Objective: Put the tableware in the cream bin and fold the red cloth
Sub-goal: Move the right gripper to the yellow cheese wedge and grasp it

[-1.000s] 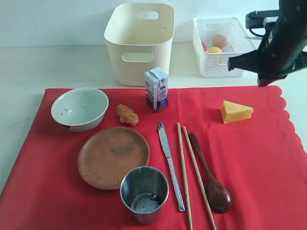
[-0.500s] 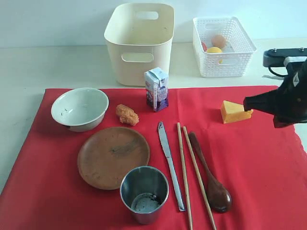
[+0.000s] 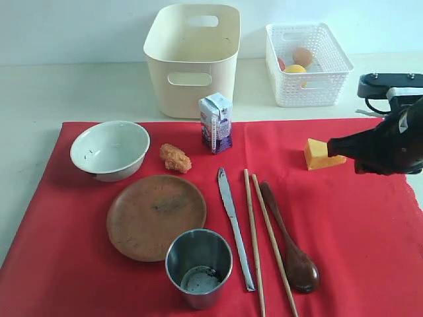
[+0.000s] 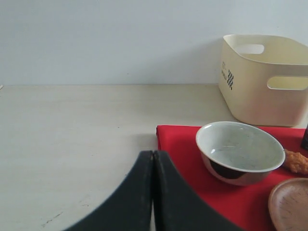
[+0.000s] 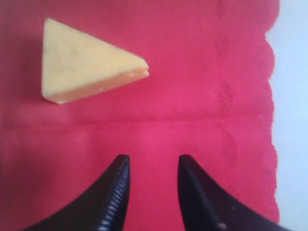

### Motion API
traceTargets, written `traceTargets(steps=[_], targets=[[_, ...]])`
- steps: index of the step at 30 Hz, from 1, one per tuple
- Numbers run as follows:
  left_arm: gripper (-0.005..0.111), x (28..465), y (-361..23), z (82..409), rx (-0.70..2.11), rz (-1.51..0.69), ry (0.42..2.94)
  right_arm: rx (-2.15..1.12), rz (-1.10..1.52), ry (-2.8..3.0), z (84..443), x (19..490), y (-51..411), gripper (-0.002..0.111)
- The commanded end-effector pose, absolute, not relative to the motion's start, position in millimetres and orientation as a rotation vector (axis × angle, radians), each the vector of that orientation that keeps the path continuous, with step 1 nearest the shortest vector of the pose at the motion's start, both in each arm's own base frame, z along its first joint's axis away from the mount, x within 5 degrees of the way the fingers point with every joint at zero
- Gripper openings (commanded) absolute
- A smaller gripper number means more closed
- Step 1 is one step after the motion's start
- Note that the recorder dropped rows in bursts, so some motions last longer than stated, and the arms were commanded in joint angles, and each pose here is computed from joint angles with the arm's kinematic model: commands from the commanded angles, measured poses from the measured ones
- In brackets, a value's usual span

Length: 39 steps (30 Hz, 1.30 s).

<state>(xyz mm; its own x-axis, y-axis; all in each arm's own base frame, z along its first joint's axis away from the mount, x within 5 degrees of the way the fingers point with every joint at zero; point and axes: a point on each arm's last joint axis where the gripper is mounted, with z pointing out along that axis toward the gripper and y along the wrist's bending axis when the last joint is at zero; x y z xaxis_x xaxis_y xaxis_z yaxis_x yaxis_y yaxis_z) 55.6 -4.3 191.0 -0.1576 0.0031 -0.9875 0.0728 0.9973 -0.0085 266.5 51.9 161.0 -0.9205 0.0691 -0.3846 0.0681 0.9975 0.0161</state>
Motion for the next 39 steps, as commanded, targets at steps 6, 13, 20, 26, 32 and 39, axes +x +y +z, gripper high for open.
traceTargets(steps=[6, 13, 20, 26, 32, 39], targets=[[0.001, 55, -4, 192, 0.056, -0.059, 1.721, -0.080, 0.038, 2.619, 155, 315, 65, 0.073], [0.001, 55, -4, 192, 0.056, -0.059, 1.721, -0.205, -0.038, 2.681, 137, 356, 72, 0.085], [0.001, 55, -4, 192, 0.056, -0.059, 1.721, -0.364, -0.077, 2.717, 116, 369, 75, 0.091], [0.001, 55, -4, 192, 0.056, -0.059, 1.721, -0.382, -0.082, 2.753, 99, 370, 75, 0.090], [0.001, 55, -4, 192, 0.056, -0.059, 1.721, -0.384, -0.081, 2.746, 99, 371, 76, 0.086], [0.001, 55, -4, 192, 0.056, -0.059, 1.721, -0.381, -0.072, 2.730, 100, 372, 76, 0.086]])
